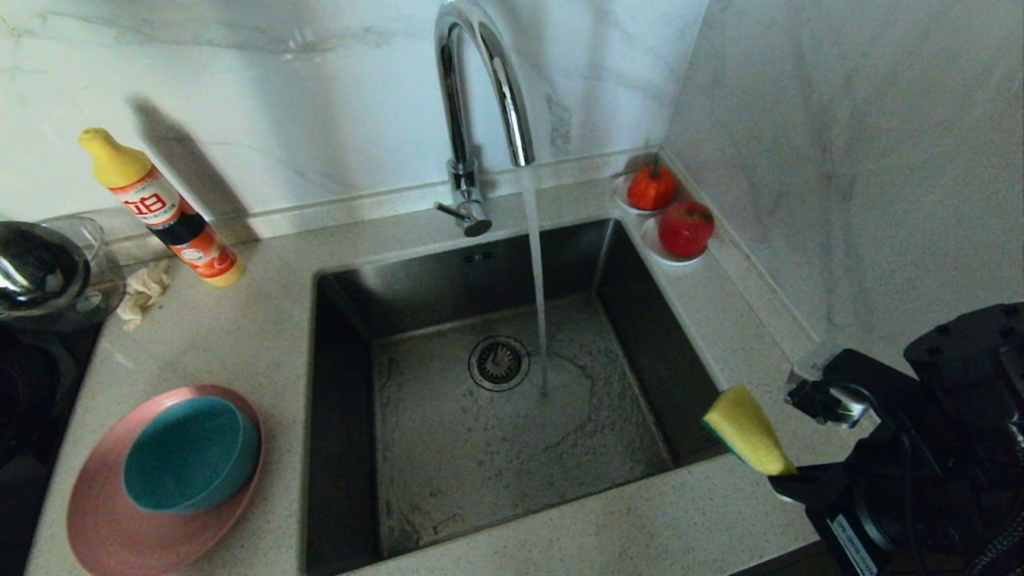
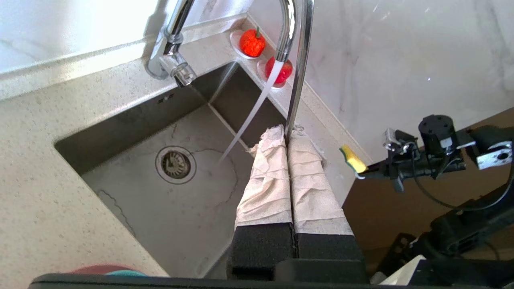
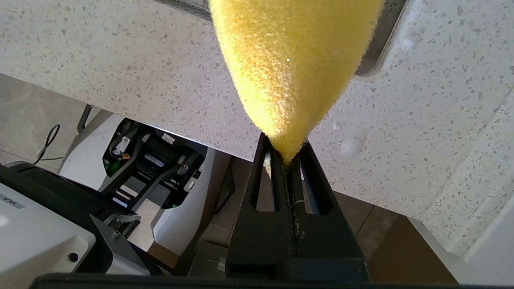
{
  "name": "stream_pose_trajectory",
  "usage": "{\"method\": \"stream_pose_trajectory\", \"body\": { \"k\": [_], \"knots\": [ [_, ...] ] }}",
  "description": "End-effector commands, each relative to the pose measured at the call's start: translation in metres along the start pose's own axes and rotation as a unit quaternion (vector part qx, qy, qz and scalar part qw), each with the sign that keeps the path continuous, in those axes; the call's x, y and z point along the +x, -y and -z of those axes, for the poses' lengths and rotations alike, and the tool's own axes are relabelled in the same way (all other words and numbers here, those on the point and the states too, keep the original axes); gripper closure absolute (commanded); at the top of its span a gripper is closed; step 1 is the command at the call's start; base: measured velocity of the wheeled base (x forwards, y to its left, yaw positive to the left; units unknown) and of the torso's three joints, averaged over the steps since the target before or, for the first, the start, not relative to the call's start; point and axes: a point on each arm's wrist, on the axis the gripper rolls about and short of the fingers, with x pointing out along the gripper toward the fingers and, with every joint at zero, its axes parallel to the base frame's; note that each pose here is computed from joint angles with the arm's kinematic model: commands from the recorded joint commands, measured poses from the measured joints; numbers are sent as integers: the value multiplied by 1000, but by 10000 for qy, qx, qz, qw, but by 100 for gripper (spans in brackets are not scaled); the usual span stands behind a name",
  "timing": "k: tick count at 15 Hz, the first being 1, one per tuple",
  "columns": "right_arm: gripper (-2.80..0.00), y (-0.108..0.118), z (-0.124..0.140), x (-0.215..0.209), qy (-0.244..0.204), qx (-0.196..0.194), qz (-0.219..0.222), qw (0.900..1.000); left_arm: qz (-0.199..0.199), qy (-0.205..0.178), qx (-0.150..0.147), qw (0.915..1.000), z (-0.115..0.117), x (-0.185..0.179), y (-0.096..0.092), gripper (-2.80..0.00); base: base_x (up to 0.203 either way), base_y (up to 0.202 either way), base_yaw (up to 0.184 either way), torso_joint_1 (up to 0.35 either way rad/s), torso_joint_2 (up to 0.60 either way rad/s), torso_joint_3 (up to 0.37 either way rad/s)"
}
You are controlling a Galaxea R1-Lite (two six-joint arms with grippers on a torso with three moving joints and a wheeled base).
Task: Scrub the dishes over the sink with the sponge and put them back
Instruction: Rinse the spoon
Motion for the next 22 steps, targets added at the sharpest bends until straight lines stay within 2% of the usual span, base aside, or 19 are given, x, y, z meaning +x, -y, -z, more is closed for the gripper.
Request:
{"method": "stream_pose_trajectory", "body": {
  "k": [1,6,9,11,14,16,20,22],
  "knots": [
    [0,0,0,-1,3,-3,5,10000,13,-40,156,9999,-4,0,6,0,0,0,0,0,0,0],
    [0,0,4,-1,-36,-11,-1,10000,11,-41,678,9977,5,0,7,0,0,0,0,0,0,0],
    [0,0,4,-1,-33,-18,7,10000,2,-42,599,9982,12,-1,4,0,0,0,0,0,0,0],
    [0,0,3,-1,-29,-17,7,10000,-3,-44,852,9964,18,-1,1,0,0,0,0,0,0,0],
    [0,0,4,0,-44,-20,4,10000,-2,-44,987,9951,18,-1,2,0,0,0,0,0,0,0],
    [0,0,4,0,-44,-20,7,10000,-3,-45,937,9956,20,-1,0,0,0,0,0,0,0,0],
    [0,0,4,0,-51,-14,7,10000,-12,-50,519,9986,35,-1,-7,0,0,0,0,0,0,0],
    [0,0,4,0,-42,-12,2,10000,-16,-53,667,9978,41,-2,-10,0,0,0,0,0,0,0]
  ]
}}
